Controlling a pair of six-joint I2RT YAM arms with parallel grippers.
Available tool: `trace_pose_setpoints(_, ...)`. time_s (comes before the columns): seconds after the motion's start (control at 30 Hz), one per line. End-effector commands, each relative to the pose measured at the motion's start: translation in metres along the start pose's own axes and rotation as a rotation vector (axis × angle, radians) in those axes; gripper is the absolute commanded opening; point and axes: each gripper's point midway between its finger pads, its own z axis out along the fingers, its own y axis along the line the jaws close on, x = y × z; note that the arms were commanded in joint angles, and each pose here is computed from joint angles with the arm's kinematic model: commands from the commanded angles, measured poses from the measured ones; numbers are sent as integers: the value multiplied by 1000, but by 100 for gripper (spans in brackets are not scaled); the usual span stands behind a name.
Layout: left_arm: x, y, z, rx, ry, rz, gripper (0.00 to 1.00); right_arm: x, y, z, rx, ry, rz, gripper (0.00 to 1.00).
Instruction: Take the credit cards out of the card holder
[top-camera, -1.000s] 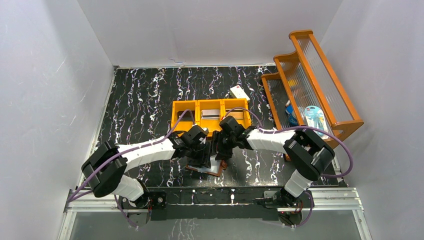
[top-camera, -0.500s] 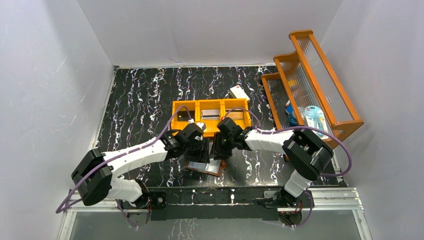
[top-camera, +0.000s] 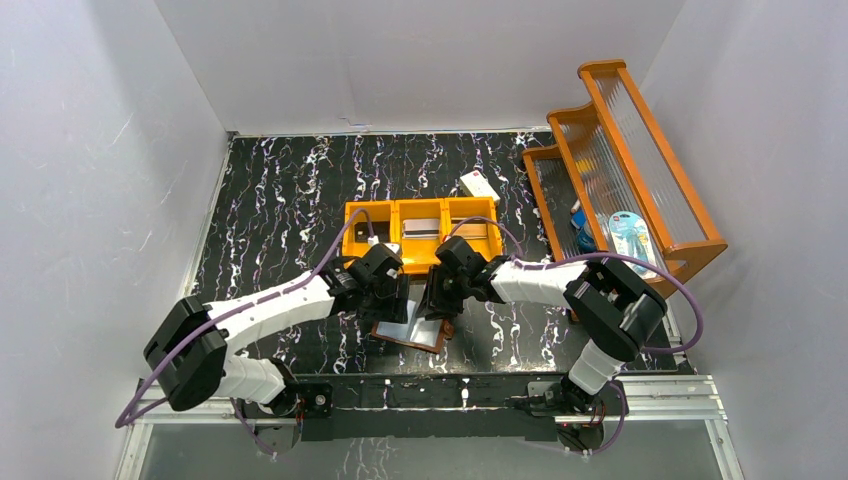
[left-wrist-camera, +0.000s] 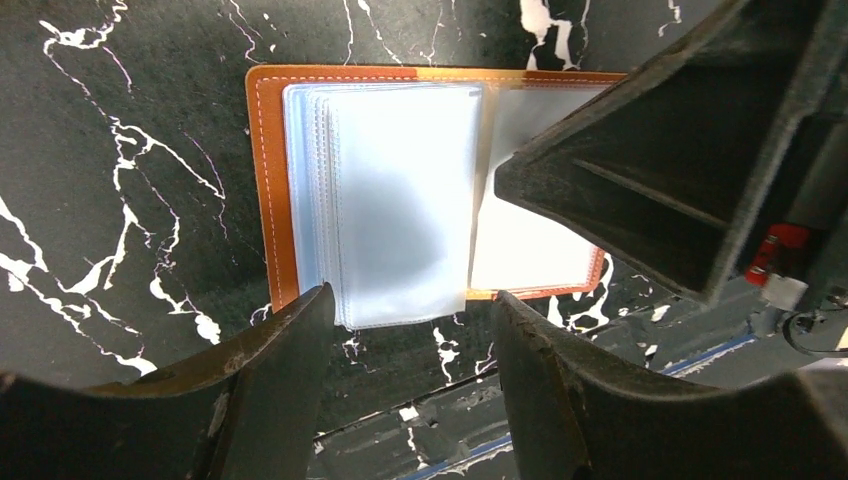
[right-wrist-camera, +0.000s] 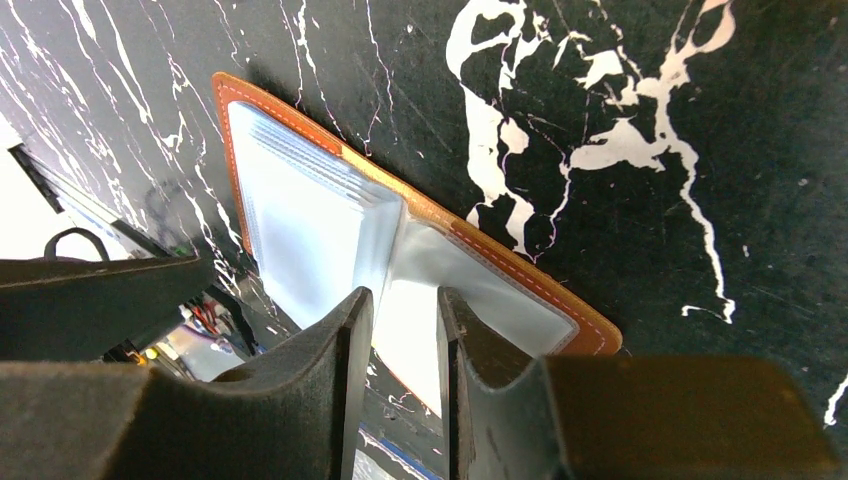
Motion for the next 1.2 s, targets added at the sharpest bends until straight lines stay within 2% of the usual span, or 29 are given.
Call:
trace_pose_setpoints(0.0, 10, 4, 9, -3, 48, 12, 58, 16, -43, 11, 144, 26, 13, 39)
trace_pose_setpoints(0.23, 15, -8, 14, 64, 76, 11, 55, 15, -40, 9, 131, 26, 13, 39)
trace_pose_setpoints(0.4, 23, -6, 24, 55, 123, 4, 55, 15, -37, 9, 115, 31, 14, 40)
trace_pose_setpoints(0.77, 37, -18, 32, 147, 167, -16, 51, 10, -8, 3, 1, 26, 12, 55)
trace_pose_setpoints(0.87, 37, -19, 31, 156, 165, -17, 51, 8, -8, 4, 14, 23, 14, 57)
trace_pose_setpoints(0.97, 36, -21, 30, 166, 157, -12, 51, 5, -23, 7, 112, 17, 22, 56)
trace_pose_setpoints(1.17, 30, -21, 23, 169, 123, -5, 51, 4, -51, 5, 264, 0, 9, 44)
